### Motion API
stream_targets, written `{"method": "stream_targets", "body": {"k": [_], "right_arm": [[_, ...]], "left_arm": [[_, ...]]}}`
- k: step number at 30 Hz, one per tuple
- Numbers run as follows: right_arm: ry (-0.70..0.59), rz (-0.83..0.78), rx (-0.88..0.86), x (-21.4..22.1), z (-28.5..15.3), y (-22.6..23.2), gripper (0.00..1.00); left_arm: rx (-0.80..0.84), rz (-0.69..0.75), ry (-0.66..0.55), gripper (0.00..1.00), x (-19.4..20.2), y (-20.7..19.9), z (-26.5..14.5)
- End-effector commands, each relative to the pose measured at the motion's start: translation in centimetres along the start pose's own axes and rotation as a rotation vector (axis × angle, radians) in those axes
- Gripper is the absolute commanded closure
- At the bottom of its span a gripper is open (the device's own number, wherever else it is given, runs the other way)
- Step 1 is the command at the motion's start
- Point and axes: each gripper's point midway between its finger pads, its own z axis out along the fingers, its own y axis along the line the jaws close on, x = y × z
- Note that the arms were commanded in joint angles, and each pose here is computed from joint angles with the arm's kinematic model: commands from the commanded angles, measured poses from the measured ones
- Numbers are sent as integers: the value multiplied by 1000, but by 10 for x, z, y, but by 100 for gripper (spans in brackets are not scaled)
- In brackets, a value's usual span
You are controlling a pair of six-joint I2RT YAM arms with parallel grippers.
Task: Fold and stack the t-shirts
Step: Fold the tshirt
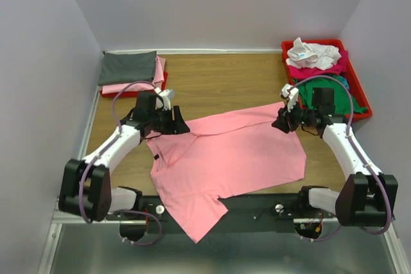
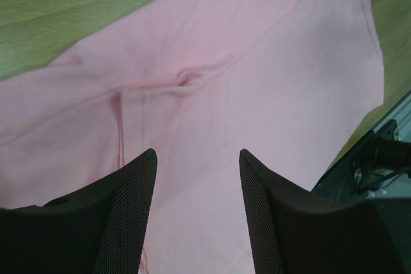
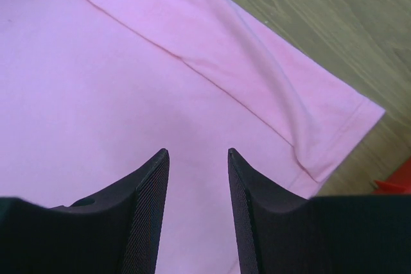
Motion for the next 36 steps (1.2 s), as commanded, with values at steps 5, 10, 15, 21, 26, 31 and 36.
{"method": "stream_targets", "body": {"k": [5, 10, 15, 21, 26, 31, 36], "right_arm": [[-11, 66, -86, 3, -1, 21, 51], [-10, 67, -91, 4, -1, 22, 51], [-8, 70, -90, 4, 0, 22, 51], [-1, 68, -83, 7, -1, 21, 51], [2, 70, -82, 7, 0, 20, 50], [6, 68, -78, 8, 0, 20, 50], [4, 64, -75, 7, -1, 19, 50]], "left_arm": [[-88, 58, 102, 39, 4, 27, 53], [-185, 73, 132, 38, 13, 47, 64], [-212, 81, 157, 39, 15, 54, 73], [-188, 85, 176, 49, 20, 50, 76], [-151, 84, 188, 79, 24, 43, 75], [-116, 88, 172, 100, 20, 28, 65], [-15, 101, 179, 100, 27, 1, 54]]}}
